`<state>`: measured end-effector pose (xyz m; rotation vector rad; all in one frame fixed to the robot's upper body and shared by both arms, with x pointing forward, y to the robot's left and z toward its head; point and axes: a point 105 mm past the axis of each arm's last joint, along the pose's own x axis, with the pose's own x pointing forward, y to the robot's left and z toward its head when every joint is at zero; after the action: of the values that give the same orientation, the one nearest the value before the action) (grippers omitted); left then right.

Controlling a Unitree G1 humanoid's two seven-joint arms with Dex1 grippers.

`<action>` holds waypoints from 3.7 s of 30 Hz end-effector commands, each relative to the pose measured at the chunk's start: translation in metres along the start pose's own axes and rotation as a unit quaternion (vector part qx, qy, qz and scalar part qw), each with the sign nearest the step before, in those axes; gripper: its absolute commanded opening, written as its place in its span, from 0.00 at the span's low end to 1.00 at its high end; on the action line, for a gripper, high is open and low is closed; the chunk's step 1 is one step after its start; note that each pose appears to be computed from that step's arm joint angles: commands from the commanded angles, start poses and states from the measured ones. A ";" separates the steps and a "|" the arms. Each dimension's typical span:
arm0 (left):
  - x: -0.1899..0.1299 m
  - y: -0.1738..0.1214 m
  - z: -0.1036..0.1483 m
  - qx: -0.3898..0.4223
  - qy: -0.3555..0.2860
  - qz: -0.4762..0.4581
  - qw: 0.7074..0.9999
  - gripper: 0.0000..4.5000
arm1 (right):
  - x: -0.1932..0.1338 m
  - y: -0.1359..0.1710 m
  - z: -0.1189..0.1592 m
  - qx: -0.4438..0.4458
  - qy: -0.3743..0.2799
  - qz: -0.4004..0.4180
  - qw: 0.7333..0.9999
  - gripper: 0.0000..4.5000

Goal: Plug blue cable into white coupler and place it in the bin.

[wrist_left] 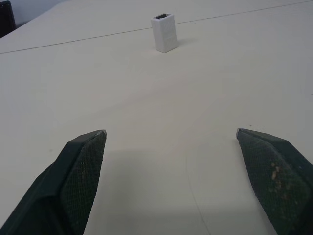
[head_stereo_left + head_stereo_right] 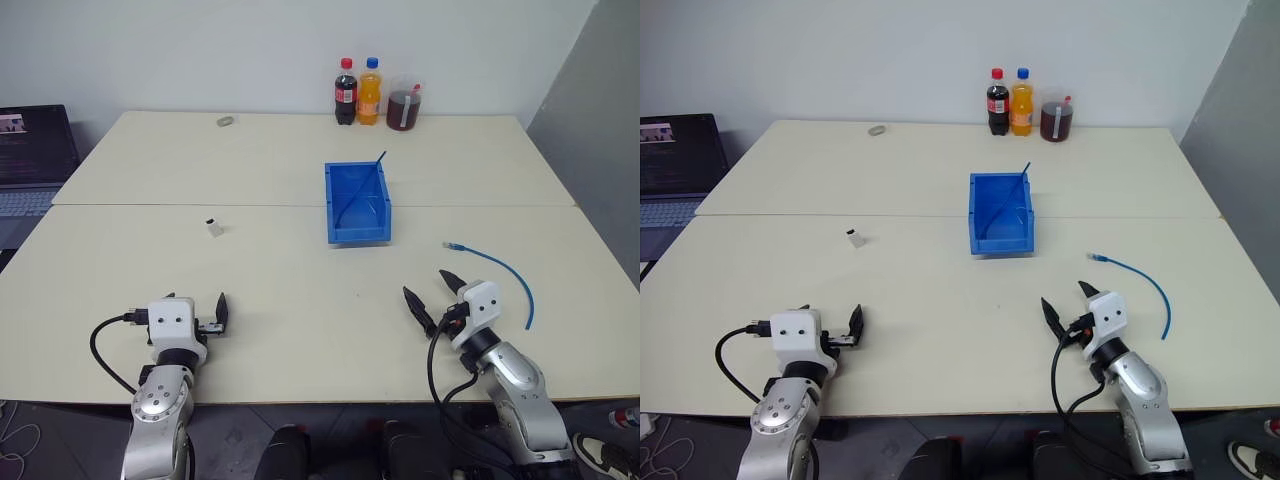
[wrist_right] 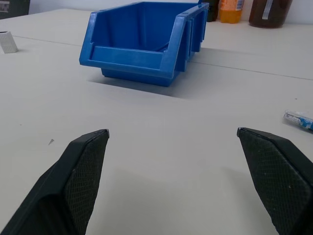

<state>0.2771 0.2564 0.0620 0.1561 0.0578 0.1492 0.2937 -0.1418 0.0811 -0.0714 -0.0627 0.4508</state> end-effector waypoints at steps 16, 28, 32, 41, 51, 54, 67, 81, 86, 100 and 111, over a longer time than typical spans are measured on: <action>-0.009 0.009 0.000 0.014 -0.010 0.007 1.000 1.00 | 0.002 -0.005 0.012 -0.010 -0.023 -0.001 1.000 0.99; -0.022 -0.011 0.017 -0.005 -0.055 -0.141 0.988 1.00 | 0.002 -0.006 0.014 -0.010 -0.028 -0.001 1.000 0.99; -0.025 -0.040 0.035 0.005 -0.082 -0.231 0.970 1.00 | -0.002 -0.017 0.020 -0.014 -0.035 -0.012 0.999 0.99; -0.025 -0.114 0.084 0.038 -0.093 -0.455 0.885 1.00 | -0.016 -0.068 0.054 -0.058 -0.013 0.002 0.998 0.99; -0.029 -0.149 0.106 0.077 -0.070 -0.550 0.829 1.00 | -0.015 -0.118 0.049 -0.070 0.178 0.079 0.978 0.99; -0.036 -0.157 0.106 0.074 -0.063 -0.575 0.812 1.00 | -0.005 -0.140 0.039 -0.093 0.235 0.087 0.964 0.99; -0.047 -0.165 0.115 0.078 -0.058 -0.612 0.785 1.00 | 0.037 -0.162 0.026 -0.108 0.331 0.140 0.927 0.99; -0.049 -0.164 0.106 0.086 -0.043 -0.616 0.782 1.00 | 0.035 -0.156 0.012 -0.081 0.380 0.167 0.906 0.24; -0.051 -0.163 0.096 0.093 -0.030 -0.617 0.781 1.00 | 0.037 -0.152 0.017 -0.106 0.381 0.194 0.898 0.02; -0.053 -0.067 0.023 0.122 0.118 -0.515 0.840 1.00 | 0.073 0.026 0.036 -0.198 0.217 0.470 0.833 0.02; -0.026 -0.016 0.022 0.095 0.125 -0.434 0.887 1.00 | 0.101 0.115 0.026 -0.262 0.183 0.532 0.784 0.02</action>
<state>0.2529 0.2302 0.0743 0.2901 0.4252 -0.7464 0.3333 0.0029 0.0997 -0.7276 0.2873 1.5344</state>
